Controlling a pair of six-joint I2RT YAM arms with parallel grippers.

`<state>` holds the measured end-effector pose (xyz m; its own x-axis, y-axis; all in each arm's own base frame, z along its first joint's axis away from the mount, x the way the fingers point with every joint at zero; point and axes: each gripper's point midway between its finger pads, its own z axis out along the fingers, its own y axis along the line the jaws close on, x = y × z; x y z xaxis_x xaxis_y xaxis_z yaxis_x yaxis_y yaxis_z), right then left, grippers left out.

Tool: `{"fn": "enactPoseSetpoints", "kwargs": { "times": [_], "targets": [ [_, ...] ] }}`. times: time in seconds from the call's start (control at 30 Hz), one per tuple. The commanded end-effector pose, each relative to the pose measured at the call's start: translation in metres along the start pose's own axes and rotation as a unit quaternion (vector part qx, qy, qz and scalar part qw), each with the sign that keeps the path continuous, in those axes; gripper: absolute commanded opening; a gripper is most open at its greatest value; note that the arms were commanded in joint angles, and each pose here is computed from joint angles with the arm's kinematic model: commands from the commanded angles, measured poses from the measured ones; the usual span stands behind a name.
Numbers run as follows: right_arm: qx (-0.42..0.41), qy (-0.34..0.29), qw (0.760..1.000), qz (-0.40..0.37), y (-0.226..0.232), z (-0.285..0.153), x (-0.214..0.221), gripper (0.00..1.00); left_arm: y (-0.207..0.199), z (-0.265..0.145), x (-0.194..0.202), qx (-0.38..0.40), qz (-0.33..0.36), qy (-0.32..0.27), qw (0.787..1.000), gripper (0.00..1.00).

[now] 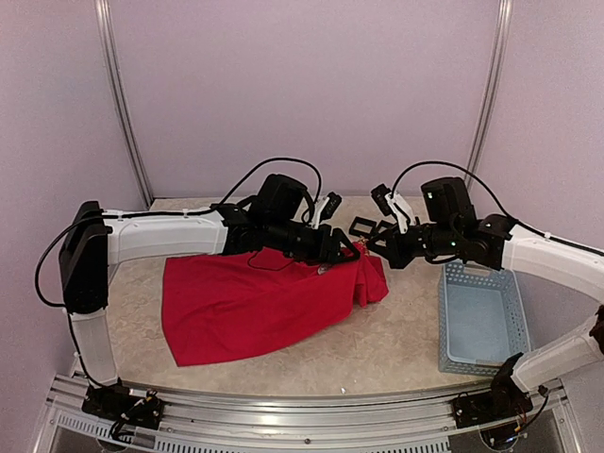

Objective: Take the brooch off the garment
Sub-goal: Pass from the left arm to the right, then pass from the right arm to the left

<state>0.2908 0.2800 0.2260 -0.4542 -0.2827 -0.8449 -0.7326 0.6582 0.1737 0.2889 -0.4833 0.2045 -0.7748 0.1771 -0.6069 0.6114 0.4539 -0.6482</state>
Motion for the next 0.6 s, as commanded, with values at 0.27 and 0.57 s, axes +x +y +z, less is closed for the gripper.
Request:
{"fn": "enactPoseSetpoints", "kwargs": {
  "times": [0.27, 0.57],
  "targets": [
    [0.129, 0.028, 0.985, -0.107, -0.030, -0.022, -0.005, 0.00, 0.002, 0.001, 0.007, -0.005, 0.005, 0.010, 1.000, 0.37],
    [0.031, -0.041, 0.999, -0.008, 0.000, -0.029, -0.013, 0.00, 0.003, -0.027, -0.014, 0.008, -0.015, -0.043, 0.999, 0.66]
  ]
}}
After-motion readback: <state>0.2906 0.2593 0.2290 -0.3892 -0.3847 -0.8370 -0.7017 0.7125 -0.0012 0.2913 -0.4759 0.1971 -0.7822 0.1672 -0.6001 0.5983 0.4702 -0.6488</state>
